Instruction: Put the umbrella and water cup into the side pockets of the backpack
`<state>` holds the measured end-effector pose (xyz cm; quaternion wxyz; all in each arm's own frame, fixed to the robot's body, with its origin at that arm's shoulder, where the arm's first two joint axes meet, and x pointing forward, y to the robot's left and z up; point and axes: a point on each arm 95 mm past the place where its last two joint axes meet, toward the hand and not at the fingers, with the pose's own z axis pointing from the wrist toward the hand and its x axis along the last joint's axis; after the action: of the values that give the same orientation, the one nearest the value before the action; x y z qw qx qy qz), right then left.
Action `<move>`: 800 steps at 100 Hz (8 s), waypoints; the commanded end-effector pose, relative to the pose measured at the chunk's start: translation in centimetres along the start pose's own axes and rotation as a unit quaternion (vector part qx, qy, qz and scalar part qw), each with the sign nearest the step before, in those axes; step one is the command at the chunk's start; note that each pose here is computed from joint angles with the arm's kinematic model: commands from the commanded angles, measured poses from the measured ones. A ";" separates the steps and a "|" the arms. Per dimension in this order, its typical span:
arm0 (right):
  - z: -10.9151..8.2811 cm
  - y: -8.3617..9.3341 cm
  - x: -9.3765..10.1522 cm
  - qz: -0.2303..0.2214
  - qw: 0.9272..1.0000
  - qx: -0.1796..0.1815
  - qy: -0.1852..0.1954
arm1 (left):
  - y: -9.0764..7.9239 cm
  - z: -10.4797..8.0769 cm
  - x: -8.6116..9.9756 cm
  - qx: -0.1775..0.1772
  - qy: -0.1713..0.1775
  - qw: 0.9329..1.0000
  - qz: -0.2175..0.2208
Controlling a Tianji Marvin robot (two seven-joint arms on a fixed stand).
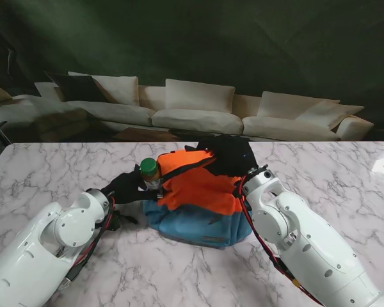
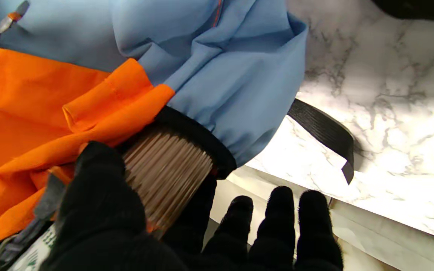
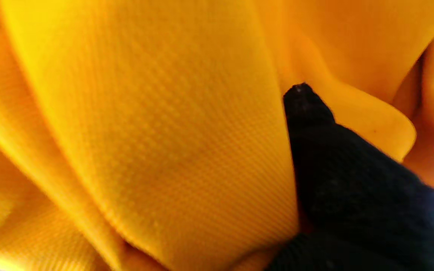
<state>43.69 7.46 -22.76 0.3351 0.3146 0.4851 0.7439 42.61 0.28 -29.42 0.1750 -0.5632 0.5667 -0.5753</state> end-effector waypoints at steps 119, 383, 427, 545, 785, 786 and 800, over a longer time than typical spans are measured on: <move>-0.1 -0.4 0.2 0.002 1.000 0.013 0.004 | -0.9 -0.4 0.5 0.040 -0.005 0.999 0.021; -0.7 -0.6 2.3 0.029 0.998 0.032 0.040 | -6.1 3.9 7.4 0.056 0.119 0.989 0.067; -3.9 2.1 2.3 0.033 0.995 0.033 0.087 | -8.8 4.9 8.0 0.097 0.132 0.985 0.050; -9.1 0.9 -0.5 0.050 0.985 0.122 0.112 | -9.6 5.8 10.8 0.080 0.200 0.976 0.018; -2.0 3.1 0.0 -0.063 0.965 0.022 0.254 | -8.1 8.0 10.1 -0.010 0.213 0.976 -0.052; -2.0 3.1 0.0 -0.062 0.965 0.022 0.254 | -8.1 8.0 10.2 -0.010 0.213 0.976 -0.051; -2.0 3.0 0.0 -0.062 0.965 0.028 0.253 | -8.0 8.1 10.4 0.000 0.215 0.975 -0.059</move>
<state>41.58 5.47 -20.05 0.2365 0.0950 0.5836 0.7710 49.99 -8.99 -20.61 0.0219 -0.4635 0.5622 -0.6845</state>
